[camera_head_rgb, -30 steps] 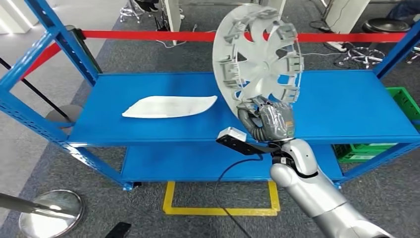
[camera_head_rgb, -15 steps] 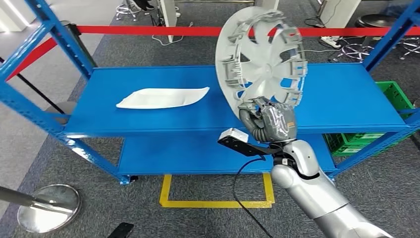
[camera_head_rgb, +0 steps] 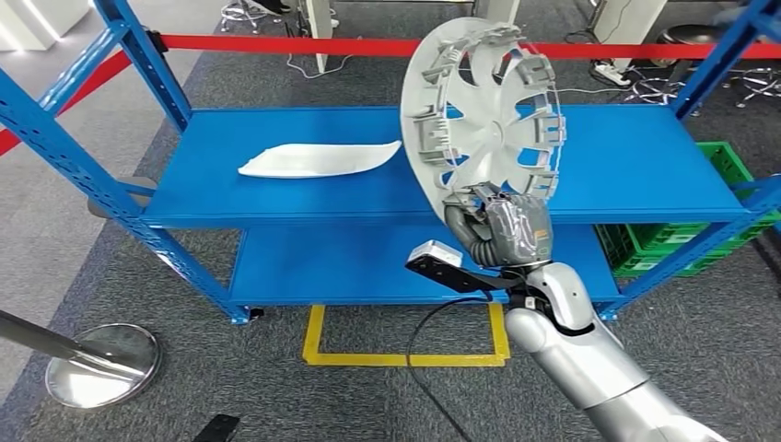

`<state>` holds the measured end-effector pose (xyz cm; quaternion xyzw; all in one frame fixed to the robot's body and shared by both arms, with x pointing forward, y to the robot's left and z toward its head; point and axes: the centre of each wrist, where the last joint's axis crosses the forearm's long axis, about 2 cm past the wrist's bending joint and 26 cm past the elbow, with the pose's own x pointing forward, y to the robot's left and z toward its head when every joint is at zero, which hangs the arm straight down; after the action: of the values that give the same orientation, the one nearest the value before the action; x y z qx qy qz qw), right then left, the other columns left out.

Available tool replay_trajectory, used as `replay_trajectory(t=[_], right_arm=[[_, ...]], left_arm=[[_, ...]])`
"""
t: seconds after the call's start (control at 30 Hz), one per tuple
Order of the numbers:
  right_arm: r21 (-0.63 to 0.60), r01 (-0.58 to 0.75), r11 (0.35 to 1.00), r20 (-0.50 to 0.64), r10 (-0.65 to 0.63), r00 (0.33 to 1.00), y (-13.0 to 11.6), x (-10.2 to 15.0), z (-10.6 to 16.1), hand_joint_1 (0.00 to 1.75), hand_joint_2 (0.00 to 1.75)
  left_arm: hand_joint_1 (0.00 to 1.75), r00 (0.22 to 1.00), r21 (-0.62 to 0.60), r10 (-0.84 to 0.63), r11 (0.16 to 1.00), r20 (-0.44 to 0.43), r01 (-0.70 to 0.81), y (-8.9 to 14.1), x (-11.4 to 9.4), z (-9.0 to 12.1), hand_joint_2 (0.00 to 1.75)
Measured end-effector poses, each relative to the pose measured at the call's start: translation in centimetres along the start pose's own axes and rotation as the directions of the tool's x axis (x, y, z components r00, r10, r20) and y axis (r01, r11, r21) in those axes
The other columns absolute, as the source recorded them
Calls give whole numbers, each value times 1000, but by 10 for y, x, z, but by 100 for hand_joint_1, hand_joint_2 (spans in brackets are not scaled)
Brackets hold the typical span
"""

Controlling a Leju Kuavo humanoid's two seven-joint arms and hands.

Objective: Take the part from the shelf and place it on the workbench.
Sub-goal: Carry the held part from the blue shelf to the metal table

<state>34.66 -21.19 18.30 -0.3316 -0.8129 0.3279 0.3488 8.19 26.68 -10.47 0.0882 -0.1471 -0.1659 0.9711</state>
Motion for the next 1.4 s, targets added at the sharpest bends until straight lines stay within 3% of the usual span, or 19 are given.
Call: replay_trajectory(t=[0.57,1.4], right_arm=[[-28,2,1000,8,-2,1000,-7,-3,-11,175,175],[-17,1,1000,1,-1,1000,-4,-5,-11,175,175]], left_arm=[[0,1000,2,-7,1000,15,7,5,15,-2,175],[0,1000,-1,-15,1000,0,15,6,8,-2,175]])
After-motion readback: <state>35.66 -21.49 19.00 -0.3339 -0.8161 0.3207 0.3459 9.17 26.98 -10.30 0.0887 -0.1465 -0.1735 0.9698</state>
